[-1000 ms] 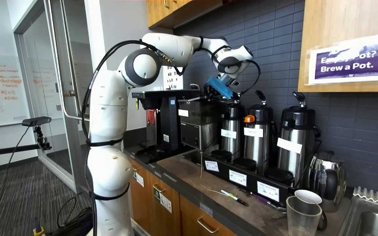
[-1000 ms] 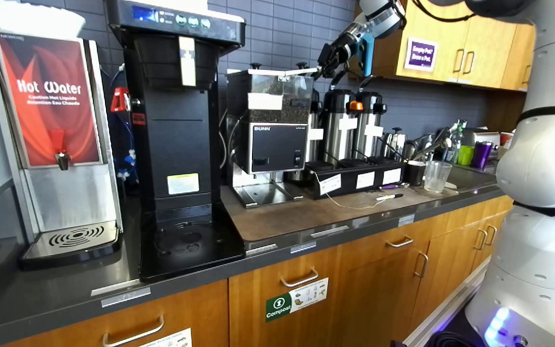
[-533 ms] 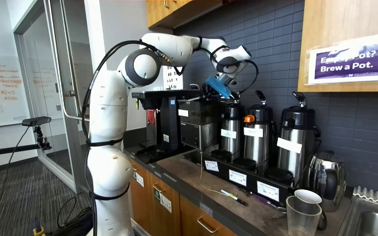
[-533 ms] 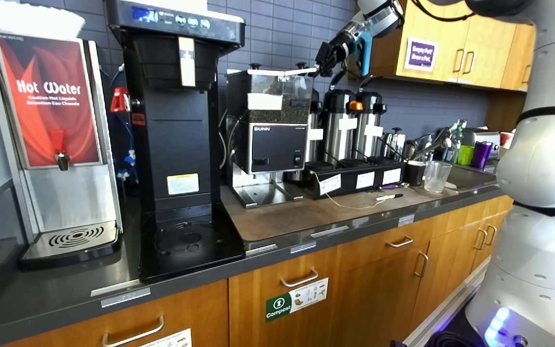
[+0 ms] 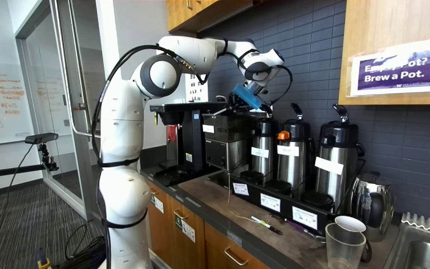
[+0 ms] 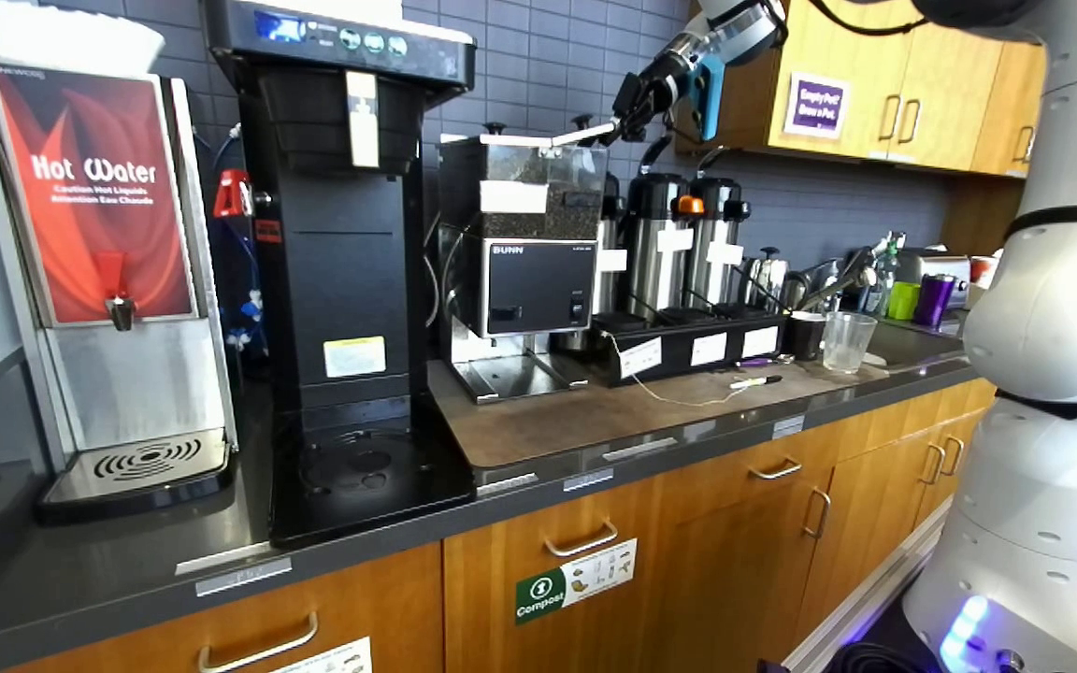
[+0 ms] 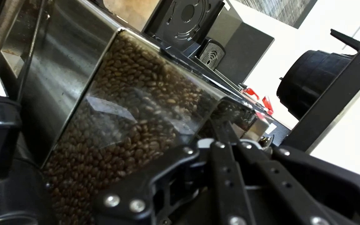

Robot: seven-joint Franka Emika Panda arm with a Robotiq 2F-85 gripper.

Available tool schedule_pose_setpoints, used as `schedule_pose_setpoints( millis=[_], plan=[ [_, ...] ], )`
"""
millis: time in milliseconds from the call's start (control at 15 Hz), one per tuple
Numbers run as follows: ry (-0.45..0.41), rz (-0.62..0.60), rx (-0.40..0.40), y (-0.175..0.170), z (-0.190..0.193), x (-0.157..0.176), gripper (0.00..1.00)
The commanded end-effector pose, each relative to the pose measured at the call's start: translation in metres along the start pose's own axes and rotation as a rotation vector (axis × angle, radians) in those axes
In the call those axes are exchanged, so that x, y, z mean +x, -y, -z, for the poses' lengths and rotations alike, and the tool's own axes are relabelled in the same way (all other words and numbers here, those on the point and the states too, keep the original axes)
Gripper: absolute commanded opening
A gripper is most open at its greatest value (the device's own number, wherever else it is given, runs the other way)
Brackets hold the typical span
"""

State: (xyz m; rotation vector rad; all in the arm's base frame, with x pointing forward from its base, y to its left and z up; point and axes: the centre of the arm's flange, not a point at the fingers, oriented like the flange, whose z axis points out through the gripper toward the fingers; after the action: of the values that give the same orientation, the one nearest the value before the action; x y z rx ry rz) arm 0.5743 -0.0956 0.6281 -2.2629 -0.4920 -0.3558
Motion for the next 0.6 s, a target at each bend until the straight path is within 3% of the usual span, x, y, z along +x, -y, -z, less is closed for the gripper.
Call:
schedule_pose_setpoints(
  millis=[0,533],
  plan=[
    [0.022,0.031,0.026,0.0228,-0.0099,0.0008,0.00],
    [0.028,0.091,0.089,0.0196,-0.0187,-0.0031,0.00]
  ],
)
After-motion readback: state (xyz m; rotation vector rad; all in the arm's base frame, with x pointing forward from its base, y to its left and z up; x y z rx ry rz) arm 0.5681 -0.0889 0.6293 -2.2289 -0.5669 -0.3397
